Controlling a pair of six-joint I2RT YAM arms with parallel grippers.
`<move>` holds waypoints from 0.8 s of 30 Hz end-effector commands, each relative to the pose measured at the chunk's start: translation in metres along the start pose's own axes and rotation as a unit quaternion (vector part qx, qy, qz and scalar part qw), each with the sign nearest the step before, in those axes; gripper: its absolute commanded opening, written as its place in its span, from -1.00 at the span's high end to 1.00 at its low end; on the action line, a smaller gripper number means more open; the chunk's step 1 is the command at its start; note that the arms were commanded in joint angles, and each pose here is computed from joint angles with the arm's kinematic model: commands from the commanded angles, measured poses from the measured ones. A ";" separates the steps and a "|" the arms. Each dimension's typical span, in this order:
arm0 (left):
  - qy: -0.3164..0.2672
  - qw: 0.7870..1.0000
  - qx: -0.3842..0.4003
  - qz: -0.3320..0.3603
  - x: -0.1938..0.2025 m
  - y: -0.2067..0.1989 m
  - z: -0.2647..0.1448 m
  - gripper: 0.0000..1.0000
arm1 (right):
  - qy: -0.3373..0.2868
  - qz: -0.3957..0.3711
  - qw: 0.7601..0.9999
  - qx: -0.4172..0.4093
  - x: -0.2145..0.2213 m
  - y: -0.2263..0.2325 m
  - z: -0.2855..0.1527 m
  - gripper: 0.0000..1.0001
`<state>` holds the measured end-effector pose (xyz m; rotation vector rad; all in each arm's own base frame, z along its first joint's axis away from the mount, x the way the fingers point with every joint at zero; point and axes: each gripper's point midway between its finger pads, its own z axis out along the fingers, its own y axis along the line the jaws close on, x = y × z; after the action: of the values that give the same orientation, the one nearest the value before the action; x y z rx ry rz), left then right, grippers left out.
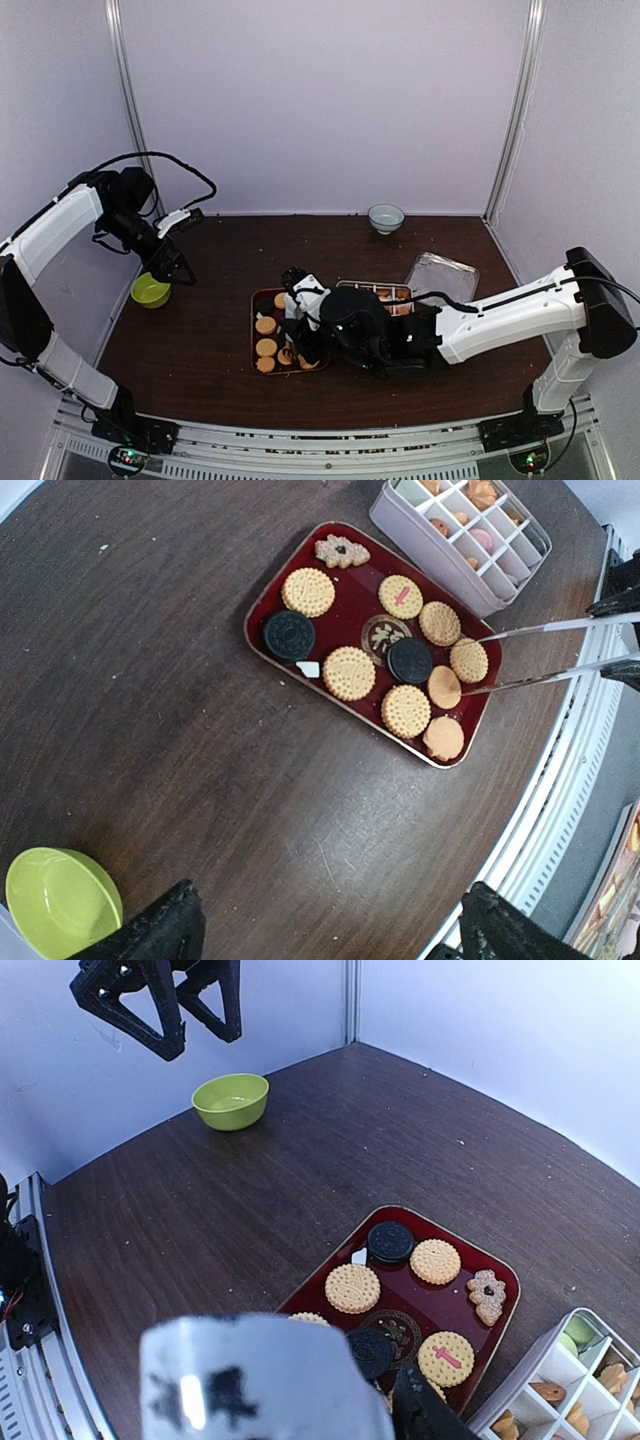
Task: Pack the cookies
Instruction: Pick up the fake cookies from the plate.
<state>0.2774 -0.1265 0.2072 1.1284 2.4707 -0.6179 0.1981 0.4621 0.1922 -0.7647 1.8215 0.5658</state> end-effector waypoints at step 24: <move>-0.018 1.000 -0.005 0.013 0.000 -0.006 -0.007 -0.82 | -0.018 0.012 0.999 -0.047 -0.017 0.023 0.038 0.20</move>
<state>0.2726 -0.1259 0.2082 1.1292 2.4649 -0.6146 0.2090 0.4909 0.1863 -0.7678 1.8178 0.6336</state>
